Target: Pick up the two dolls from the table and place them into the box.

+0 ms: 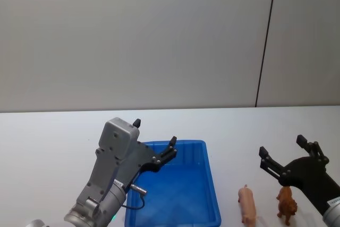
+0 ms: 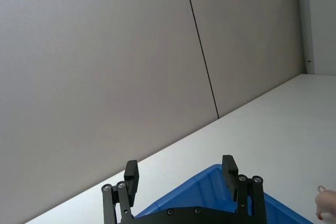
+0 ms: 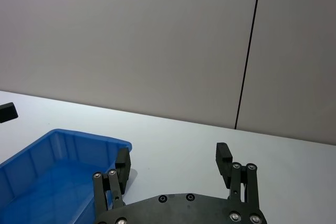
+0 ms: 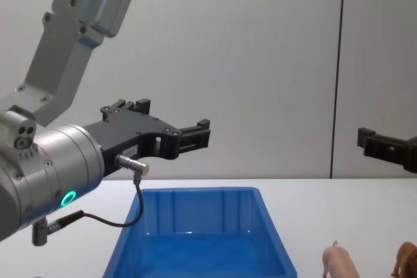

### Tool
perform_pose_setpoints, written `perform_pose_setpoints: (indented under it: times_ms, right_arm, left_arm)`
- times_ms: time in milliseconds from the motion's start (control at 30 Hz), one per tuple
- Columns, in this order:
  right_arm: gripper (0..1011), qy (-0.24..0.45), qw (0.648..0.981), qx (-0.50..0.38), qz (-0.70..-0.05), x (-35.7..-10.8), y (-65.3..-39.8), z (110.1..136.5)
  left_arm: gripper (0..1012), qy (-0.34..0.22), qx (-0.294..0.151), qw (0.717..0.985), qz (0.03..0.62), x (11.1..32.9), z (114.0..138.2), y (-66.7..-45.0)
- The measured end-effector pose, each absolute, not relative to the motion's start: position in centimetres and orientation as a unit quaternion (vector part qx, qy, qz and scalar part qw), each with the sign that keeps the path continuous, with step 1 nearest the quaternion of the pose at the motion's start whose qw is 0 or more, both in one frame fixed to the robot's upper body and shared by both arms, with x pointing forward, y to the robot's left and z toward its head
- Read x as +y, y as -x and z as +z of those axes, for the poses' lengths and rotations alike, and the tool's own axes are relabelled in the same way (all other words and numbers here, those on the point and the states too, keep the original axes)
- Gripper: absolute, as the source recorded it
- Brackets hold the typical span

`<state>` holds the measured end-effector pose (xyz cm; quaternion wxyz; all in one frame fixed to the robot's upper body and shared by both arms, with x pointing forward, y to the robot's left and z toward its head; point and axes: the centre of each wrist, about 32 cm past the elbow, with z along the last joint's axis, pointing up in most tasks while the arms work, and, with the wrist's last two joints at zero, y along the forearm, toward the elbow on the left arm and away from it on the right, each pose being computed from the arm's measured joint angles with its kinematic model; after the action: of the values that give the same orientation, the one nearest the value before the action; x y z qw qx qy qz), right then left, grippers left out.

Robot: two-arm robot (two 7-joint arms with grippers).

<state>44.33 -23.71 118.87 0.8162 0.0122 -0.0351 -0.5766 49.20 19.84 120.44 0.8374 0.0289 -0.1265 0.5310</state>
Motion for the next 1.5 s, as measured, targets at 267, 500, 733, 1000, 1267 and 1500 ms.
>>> perform_pose_setpoints:
  times_ms: [267,500,733,1000,1267,1500]
  right_arm:
    - [1001,-0.012,0.816,-0.035,-0.577,-23.7,-44.3,118.9]
    - [1001,-0.012,0.816,-0.035,-0.577,-23.7,-44.3,118.9]
    - [1001,-0.012,0.816,-0.035,-0.577,-23.7,-44.3,118.9]
    - [1001,-0.009,0.816,-0.035,-0.577,-23.9,-44.4,118.8]
    - [1001,0.022,0.817,-0.028,-0.575,-25.0,-44.5,118.4]
    - [1001,0.060,0.818,-0.011,-0.572,-26.3,-44.3,117.7]
  left_arm:
    - [1002,-0.029,-0.126,0.837,0.531,19.8,120.4,-49.2]
    - [1001,-0.029,-0.126,0.837,0.531,19.8,120.4,-49.2]
    - [1002,-0.029,-0.126,0.837,0.531,19.8,120.4,-49.2]
    - [1002,-0.029,-0.126,0.837,0.531,19.8,120.4,-49.2]
    - [1001,-0.029,-0.126,0.837,0.531,19.8,120.4,-49.2]
    - [1001,-0.029,-0.126,0.837,0.531,19.8,120.4,-49.2]
